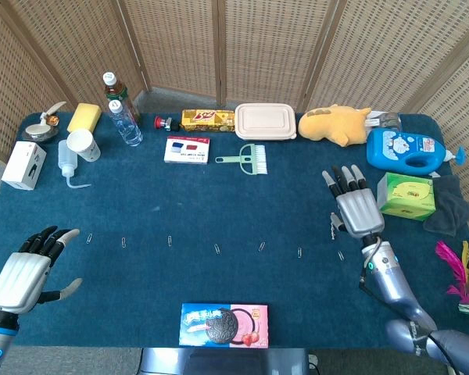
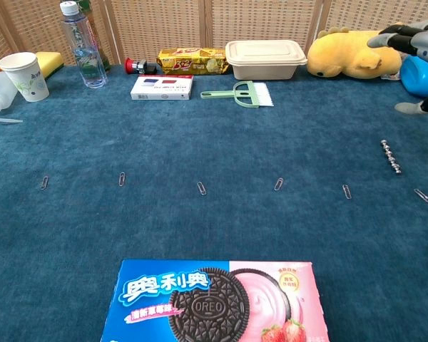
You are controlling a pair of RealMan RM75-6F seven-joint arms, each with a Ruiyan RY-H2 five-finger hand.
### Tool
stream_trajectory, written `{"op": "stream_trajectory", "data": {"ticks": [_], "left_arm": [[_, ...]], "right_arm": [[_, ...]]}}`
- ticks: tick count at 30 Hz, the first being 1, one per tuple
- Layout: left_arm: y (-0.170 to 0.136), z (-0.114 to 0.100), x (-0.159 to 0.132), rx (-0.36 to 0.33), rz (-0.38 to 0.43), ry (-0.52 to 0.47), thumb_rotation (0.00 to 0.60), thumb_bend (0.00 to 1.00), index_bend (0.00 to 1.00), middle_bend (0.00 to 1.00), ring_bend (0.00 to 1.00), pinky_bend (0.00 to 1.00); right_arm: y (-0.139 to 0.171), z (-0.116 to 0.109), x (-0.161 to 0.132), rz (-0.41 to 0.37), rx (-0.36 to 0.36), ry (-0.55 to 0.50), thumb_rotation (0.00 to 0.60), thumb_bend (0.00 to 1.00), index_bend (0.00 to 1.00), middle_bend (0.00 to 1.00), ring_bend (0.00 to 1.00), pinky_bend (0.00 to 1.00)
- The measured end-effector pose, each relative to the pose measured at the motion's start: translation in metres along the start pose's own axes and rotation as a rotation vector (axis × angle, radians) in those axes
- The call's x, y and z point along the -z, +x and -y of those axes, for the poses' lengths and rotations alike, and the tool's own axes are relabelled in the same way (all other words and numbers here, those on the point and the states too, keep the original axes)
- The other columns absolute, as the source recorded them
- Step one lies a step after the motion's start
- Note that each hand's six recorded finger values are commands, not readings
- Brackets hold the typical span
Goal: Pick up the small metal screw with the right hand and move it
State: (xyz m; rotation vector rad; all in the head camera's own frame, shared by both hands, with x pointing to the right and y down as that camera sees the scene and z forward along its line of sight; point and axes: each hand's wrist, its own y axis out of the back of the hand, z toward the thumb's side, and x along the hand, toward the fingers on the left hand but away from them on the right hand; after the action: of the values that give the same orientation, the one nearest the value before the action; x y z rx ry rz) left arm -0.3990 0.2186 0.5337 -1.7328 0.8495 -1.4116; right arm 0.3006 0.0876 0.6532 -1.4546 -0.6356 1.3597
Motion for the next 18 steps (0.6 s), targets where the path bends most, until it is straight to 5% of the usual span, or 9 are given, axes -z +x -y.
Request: {"op": "stream_trajectory", "data": {"ticks": [9, 18], "left_arm": [[0.000, 0.001, -0.001, 0.007, -0.003, 0.002, 0.461, 0.39, 0.13, 0.18, 0.12, 0.16], [-0.001, 0.004, -0.002, 0.015, 0.001, -0.005, 0.460, 0.39, 0.13, 0.18, 0.13, 0.16]], "right_arm": [[-0.026, 0.020, 0.000, -0.015, 0.017, 0.096, 0.520, 0.30, 0.00, 0.00, 0.00, 0.04], [-0.016, 0.034, -0.012, -0.053, -0.019, 0.115, 0.518, 0.30, 0.00, 0.00, 0.00, 0.04]]}}
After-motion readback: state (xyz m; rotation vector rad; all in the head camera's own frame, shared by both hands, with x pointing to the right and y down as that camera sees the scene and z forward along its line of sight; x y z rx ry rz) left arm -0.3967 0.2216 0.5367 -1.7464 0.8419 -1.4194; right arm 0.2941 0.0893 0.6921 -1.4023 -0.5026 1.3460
